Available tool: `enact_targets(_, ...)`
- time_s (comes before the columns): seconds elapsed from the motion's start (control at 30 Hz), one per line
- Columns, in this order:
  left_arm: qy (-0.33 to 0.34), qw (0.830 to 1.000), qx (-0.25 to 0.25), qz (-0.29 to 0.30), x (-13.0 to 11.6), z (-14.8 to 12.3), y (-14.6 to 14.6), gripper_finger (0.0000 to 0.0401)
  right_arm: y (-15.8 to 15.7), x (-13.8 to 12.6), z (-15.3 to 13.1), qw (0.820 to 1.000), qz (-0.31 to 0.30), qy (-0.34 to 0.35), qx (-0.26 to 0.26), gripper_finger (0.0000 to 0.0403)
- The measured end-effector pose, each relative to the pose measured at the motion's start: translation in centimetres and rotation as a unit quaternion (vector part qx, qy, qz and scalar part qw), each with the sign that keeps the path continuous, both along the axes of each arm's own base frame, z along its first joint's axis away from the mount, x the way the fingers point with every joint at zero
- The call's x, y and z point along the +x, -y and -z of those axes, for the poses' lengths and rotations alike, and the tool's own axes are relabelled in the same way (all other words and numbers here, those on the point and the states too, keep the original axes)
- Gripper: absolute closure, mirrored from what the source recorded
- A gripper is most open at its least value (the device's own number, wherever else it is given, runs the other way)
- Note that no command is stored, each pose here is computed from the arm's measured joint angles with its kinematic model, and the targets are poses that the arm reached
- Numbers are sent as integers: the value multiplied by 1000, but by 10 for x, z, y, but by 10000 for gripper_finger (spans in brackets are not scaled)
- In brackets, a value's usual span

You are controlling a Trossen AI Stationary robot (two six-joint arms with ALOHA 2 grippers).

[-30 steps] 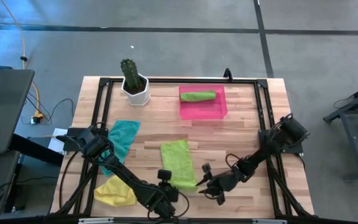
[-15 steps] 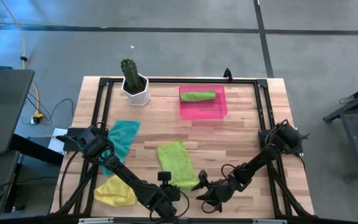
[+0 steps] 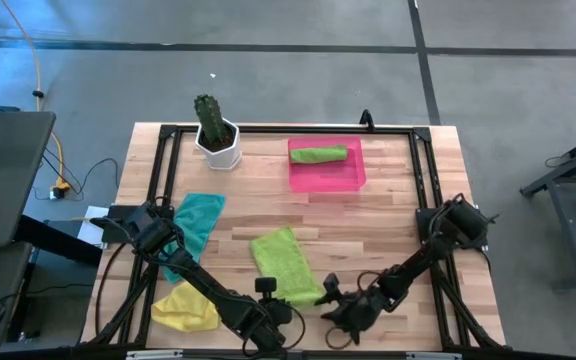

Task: Roll microfiber towels into tight, uniform cylinder then place into a basket
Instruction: Roll the light green microfiber cloth

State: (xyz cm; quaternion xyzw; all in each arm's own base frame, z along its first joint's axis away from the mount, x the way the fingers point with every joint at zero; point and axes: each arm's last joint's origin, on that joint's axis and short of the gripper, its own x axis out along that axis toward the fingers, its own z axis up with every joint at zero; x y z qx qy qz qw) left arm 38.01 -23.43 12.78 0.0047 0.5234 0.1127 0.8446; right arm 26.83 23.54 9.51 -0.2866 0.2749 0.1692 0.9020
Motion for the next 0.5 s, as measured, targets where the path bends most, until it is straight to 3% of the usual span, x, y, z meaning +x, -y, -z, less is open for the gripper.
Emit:
enact_targets(0.27,0,1000,-3,1,0,-1,0,396,3,-1,0,998,42,19,-36,208)
enact_targets(0.5,0,1000,-4,1,0,-1,0,396,17,10,1,997,76,9,-12,208)
